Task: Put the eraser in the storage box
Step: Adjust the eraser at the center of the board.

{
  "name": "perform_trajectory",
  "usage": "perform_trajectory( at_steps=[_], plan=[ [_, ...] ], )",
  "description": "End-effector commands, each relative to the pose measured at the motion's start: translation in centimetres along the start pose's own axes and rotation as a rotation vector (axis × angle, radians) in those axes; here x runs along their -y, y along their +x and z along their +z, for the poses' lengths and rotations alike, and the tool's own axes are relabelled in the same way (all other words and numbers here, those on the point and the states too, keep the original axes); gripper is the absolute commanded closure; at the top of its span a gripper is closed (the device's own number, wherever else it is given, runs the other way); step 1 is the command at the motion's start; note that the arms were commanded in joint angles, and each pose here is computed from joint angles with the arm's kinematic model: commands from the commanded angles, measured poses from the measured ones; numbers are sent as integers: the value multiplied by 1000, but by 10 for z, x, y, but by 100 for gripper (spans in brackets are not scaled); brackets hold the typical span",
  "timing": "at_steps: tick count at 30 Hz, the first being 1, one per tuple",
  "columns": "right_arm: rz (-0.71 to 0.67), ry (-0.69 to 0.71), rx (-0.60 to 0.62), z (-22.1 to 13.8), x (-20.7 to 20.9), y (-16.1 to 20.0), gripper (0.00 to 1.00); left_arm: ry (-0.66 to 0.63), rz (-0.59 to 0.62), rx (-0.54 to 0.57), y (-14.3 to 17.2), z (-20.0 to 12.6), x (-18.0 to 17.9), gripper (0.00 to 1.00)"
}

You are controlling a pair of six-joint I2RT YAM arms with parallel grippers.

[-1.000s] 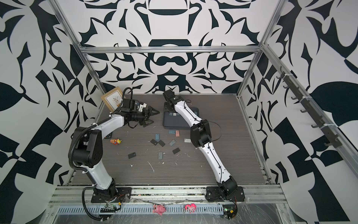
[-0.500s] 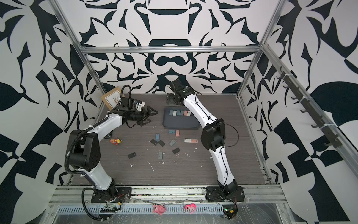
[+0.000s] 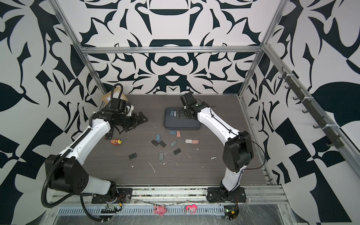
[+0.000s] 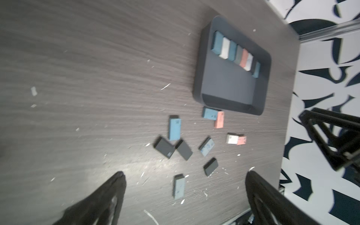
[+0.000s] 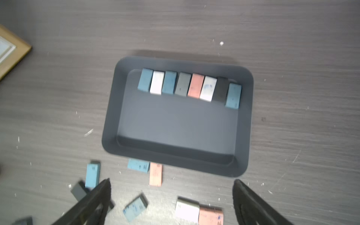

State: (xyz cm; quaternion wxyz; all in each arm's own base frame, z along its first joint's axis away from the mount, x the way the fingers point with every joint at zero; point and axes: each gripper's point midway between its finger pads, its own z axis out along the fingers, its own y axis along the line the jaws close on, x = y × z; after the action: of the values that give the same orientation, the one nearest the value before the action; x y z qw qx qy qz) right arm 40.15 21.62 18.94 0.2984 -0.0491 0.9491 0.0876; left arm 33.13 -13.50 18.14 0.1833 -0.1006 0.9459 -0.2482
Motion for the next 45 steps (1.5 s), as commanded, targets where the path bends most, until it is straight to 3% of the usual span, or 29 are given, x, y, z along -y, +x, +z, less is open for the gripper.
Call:
perform_trajectory(
  at_steps=[1, 10, 16, 22, 33, 45],
  plan=[
    [-65, -42, 54, -13, -17, 11, 2, -238, -40, -121, 47, 1, -60, 1],
    [-172, -98, -29, -10, -50, 88, 2, -297, -212, -138, 102, 14, -109, 1],
    [-139, -132, -50, -9, -51, 109, 2, -303, -260, -146, 119, 29, -128, 1],
    [-132, -149, -64, -9, -50, 116, 2, -192, -288, -189, 133, 51, -120, 1],
    [-119, -129, -49, -10, -45, 115, 2, -124, -303, -234, 132, 70, -112, 1],
    [-72, -112, -52, -8, -33, 110, 2, 13, -298, -229, 123, 88, -67, 1]
  ],
)
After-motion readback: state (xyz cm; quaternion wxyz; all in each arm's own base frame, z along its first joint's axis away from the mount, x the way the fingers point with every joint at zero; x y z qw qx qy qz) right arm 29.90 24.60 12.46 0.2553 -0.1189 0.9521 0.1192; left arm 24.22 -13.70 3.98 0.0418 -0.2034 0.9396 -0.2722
